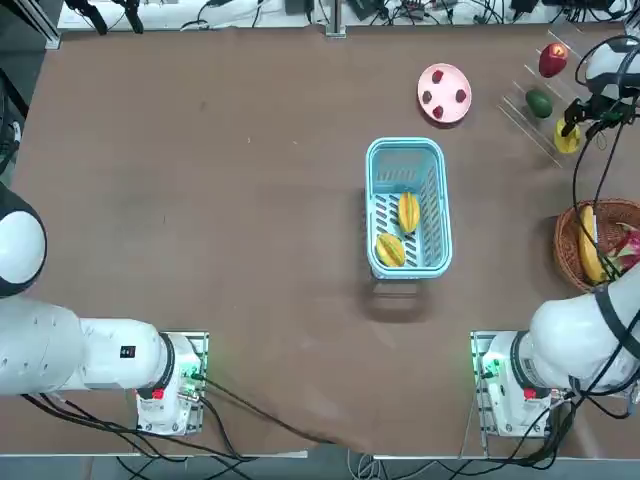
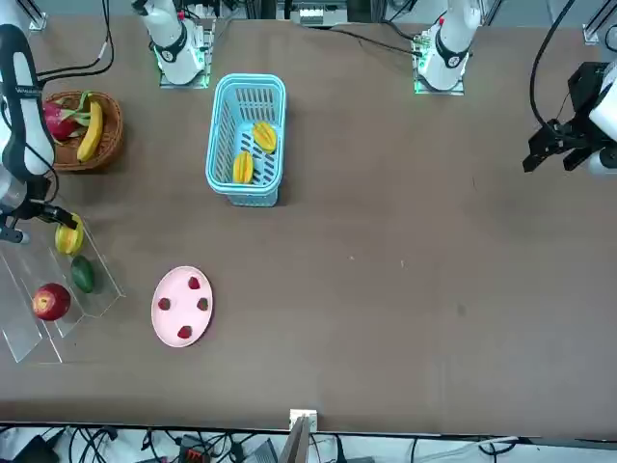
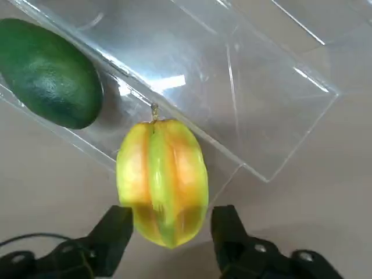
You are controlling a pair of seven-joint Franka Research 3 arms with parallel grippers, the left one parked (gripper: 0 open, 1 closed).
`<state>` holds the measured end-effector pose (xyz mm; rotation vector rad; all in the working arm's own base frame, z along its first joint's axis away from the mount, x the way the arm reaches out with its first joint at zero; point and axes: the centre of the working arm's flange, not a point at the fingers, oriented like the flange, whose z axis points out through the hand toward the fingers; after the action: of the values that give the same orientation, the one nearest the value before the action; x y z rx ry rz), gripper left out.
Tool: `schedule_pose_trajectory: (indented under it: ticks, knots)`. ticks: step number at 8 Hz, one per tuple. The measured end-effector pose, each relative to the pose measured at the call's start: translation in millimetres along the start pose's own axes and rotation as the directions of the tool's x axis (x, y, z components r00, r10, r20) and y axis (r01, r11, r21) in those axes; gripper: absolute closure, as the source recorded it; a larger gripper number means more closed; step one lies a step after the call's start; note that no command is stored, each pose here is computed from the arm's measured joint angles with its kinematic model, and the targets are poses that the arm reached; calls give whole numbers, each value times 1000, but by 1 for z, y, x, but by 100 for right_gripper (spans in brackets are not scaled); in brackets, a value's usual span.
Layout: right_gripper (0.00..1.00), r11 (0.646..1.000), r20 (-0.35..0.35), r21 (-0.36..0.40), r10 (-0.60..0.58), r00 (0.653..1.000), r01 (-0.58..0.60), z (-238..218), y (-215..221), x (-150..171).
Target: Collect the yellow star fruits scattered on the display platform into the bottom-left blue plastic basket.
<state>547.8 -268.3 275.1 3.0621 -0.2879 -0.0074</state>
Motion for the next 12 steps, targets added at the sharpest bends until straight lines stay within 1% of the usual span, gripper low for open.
schedule_pose_trajectory:
  ticks: [2,3,7,8,10,11,12]
  knots:
    - [62,1000,-3,1,2,1000,-2,-1,0,1]
    - [81,1000,-4,4,2,1000,-2,-2,-1,1]
    - [82,1000,-1,7,-1,1000,1,-5,-3,2]
    - [82,1000,19,14,-4,1000,3,-14,-4,6]
    - [82,998,105,53,25,994,-31,-58,-15,15]
    - [82,995,137,74,55,989,-65,-90,-40,16]
    - [82,992,170,78,82,982,-96,-123,-81,12]
